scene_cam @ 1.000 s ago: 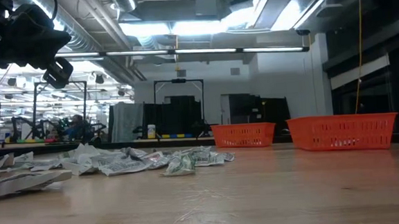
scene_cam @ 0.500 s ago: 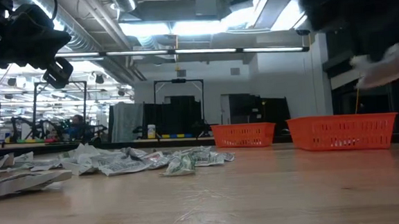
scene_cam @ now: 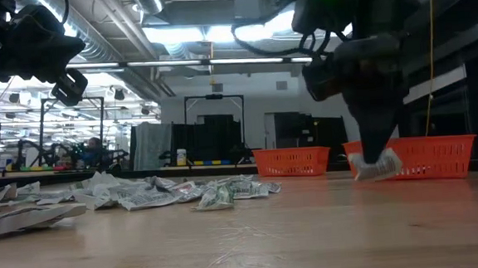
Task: Pick & Place First Aid Supplies
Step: Move the gray towelette pack to the middle right of the table, then adjust the bottom orange bin
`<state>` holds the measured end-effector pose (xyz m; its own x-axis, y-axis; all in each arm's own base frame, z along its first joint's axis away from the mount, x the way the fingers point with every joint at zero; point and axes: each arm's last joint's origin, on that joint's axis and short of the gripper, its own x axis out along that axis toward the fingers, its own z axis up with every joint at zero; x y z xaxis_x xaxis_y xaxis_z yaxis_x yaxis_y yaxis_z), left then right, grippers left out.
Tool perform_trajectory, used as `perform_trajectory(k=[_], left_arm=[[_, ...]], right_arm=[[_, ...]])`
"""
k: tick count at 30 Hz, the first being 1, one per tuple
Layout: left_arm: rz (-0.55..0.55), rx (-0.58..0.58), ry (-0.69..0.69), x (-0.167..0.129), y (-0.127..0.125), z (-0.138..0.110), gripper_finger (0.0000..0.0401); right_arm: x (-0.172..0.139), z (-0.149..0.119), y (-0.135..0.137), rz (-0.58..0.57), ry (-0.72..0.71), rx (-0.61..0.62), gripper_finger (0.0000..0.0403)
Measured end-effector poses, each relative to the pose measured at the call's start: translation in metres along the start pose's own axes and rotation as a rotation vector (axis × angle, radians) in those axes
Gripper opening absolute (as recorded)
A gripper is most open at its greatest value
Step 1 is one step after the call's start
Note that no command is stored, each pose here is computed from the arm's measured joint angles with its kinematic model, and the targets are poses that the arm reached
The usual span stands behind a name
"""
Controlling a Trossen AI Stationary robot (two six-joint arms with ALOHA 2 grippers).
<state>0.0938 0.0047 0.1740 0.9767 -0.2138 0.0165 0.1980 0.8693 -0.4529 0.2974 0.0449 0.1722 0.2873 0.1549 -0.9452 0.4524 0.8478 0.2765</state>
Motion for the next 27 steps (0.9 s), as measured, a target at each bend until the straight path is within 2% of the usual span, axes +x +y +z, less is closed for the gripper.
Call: perform_trajectory(k=[8, 12, 16, 18, 20, 24, 27], left_arm=[[0.000, 0.000, 0.000, 0.000, 0.000, 0.000, 0.0015], [0.000, 0.000, 0.000, 0.000, 0.000, 0.000, 0.0015], [0.001, 0.000, 0.000, 0.000, 0.000, 0.000, 0.0015], [0.000, 0.000, 0.000, 0.000, 0.000, 0.000, 0.0016], [0.000, 0.000, 0.000, 0.000, 0.000, 0.000, 0.0015], [0.001, 0.000, 0.000, 0.000, 0.000, 0.000, 0.0015], [0.000, 0.000, 0.000, 0.000, 0.000, 0.000, 0.0016]], right_arm=[[-0.007, 0.005, 0.003, 0.125, -0.006, -0.028, 0.0049], [-0.027, 0.008, 0.002, 0.167, -0.073, -0.112, 0.0098], [-0.052, 0.006, -0.003, 0.161, -0.097, -0.214, 0.0154], [-0.067, 0.001, -0.009, 0.123, -0.094, -0.283, 0.0176], [-0.078, -0.006, -0.017, 0.031, -0.088, -0.316, 0.0189], [-0.089, -0.018, -0.032, -0.173, -0.037, -0.351, 0.0198], [-0.087, -0.022, -0.040, -0.223, -0.013, -0.368, 0.0199]])
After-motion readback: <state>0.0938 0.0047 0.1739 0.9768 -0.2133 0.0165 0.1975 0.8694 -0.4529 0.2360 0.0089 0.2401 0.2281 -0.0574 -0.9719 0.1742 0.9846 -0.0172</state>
